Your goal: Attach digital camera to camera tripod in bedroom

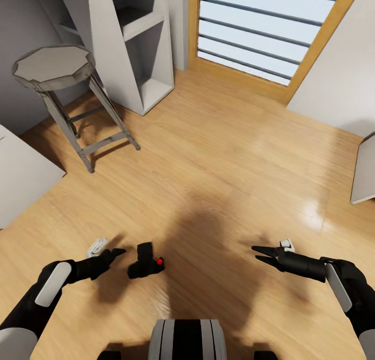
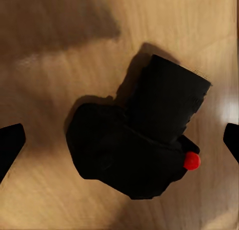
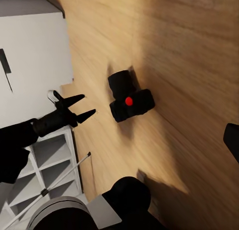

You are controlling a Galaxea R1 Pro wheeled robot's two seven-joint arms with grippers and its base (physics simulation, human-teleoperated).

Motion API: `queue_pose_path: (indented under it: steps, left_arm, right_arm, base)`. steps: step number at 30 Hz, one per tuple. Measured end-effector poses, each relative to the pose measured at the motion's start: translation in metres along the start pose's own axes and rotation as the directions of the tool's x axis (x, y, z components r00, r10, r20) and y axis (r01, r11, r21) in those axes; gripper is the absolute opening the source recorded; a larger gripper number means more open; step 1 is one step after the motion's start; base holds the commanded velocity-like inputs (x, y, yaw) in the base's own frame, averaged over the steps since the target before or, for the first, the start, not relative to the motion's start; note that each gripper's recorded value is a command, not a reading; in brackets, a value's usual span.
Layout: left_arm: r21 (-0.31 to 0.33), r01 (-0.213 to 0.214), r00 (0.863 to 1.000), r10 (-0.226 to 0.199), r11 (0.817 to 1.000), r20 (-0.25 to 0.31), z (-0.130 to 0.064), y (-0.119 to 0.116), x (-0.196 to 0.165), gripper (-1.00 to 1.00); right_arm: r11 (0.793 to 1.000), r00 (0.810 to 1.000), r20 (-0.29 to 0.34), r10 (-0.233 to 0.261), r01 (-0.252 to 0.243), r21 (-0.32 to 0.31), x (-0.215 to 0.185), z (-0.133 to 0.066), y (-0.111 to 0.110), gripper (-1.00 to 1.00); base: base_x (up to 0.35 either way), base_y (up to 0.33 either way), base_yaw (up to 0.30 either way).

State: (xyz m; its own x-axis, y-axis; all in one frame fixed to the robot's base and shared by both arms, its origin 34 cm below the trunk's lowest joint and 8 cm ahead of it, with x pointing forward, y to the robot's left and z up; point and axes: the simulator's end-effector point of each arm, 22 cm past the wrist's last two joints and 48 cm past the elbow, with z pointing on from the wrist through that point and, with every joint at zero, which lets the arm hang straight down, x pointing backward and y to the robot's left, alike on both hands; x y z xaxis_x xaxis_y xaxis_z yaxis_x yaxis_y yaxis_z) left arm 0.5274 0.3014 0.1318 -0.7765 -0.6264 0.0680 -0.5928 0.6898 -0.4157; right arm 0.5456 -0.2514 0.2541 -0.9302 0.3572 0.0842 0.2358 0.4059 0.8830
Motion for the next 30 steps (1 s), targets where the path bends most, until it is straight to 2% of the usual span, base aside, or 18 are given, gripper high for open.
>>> queue_pose_path:
  steps: [3, 9, 10, 11, 13, 14, 15, 17, 19, 23, 25, 26, 27, 30]
  left_arm:
    - [0.005, -0.015, 1.0, 0.015, 1.0, 0.016, -0.003, -0.004, -0.006, 1.0]
    - [-0.021, -0.082, 0.996, 0.083, 0.996, 0.042, -0.013, 0.0, -0.022, 1.0]
    - [-0.073, -0.256, 0.957, 0.263, 0.964, 0.123, -0.037, -0.02, -0.058, 1.0]
    - [-0.066, -0.387, 0.897, 0.392, 0.92, 0.205, -0.06, -0.065, -0.081, 1.0]
    - [-0.127, -0.446, 0.864, 0.464, 0.886, 0.197, -0.062, -0.06, -0.084, 1.0]
    - [-0.198, -0.504, 0.824, 0.536, 0.841, 0.181, -0.063, -0.054, -0.087, 1.0]
    - [-0.234, -0.528, 0.805, 0.569, 0.816, 0.17, -0.063, -0.05, -0.088, 1.0]
    - [-0.258, -0.543, 0.791, 0.59, 0.799, 0.16, -0.061, -0.048, -0.087, 1.0]
    - [-0.272, -0.55, 0.786, 0.6, 0.789, 0.151, -0.058, -0.047, -0.084, 1.0]
    - [-0.279, -0.555, 0.783, 0.605, 0.784, 0.141, -0.042, -0.053, -0.069, 1.0]
    - [-0.289, -0.562, 0.773, 0.617, 0.775, 0.151, -0.039, -0.055, -0.069, 1.0]
    - [-0.297, -0.567, 0.765, 0.625, 0.769, 0.158, -0.039, -0.056, -0.07, 1.0]
    - [-0.323, -0.598, 0.718, 0.669, 0.734, 0.193, -0.04, -0.061, -0.079, 1.0]
    - [-0.306, -0.629, 0.693, 0.694, 0.715, 0.196, -0.039, -0.064, -0.08, 1.0]
  right_arm:
    - [1.0, 1.0, 0.0, 0.001, -0.001, 0.0, 0.0, 0.0, 0.0, 1.0]
    - [1.0, 1.0, 0.0, 0.001, -0.001, 0.0, 0.0, 0.0, 0.0, 1.0]
    - [1.0, 1.0, -0.001, 0.001, -0.001, 0.0, 0.0, 0.0, 0.0, 1.0]
    - [1.0, 1.0, 0.0, 0.001, -0.001, 0.0, 0.0, 0.0, 0.0, 1.0]
    - [1.0, 1.0, 0.0, 0.001, -0.001, 0.0, 0.0, 0.0, 0.0, 1.0]
    - [1.0, 1.0, 0.0, 0.001, -0.001, 0.0, 0.0, 0.0, 0.0, 1.0]
    - [1.0, 1.0, 0.0, 0.001, -0.001, 0.0, 0.0, 0.0, 0.0, 1.0]
    - [1.0, 1.0, 0.0, 0.001, -0.001, 0.0, 0.0, 0.0, 0.0, 1.0]
    - [1.0, 1.0, 0.0, 0.002, -0.002, -0.001, 0.0, 0.0, 0.0, 1.0]
    - [1.0, 1.0, -0.001, 0.002, -0.002, -0.001, 0.0, 0.0, 0.0, 1.0]
    - [1.0, 1.0, -0.001, 0.002, -0.002, -0.001, 0.0, 0.0, 0.0, 1.0]
    - [1.0, 1.0, -0.001, 0.002, -0.002, -0.001, 0.0, 0.0, 0.0, 1.0]
    - [1.0, 1.0, -0.001, 0.002, -0.002, 0.0, 0.0, 0.0, 0.0, 1.0]
    - [1.0, 1.0, -0.001, 0.002, -0.002, -0.001, 0.0, 0.0, 0.0, 1.0]
  base:
    - [0.0, 0.0, 0.0]
    - [0.0, 0.0, 0.0]
    - [0.0, 0.0, 0.0]
    - [0.0, 0.0, 0.0]
    - [0.0, 0.0, 0.0]
    - [0.0, 0.0, 0.0]
    - [0.0, 0.0, 0.0]
    - [0.0, 0.0, 0.0]
    - [0.0, 0.0, 0.0]
    - [0.0, 0.0, 0.0]
    - [0.0, 0.0, 0.0]
    - [0.0, 0.0, 0.0]
    - [0.0, 0.0, 0.0]
    - [0.0, 0.0, 0.0]
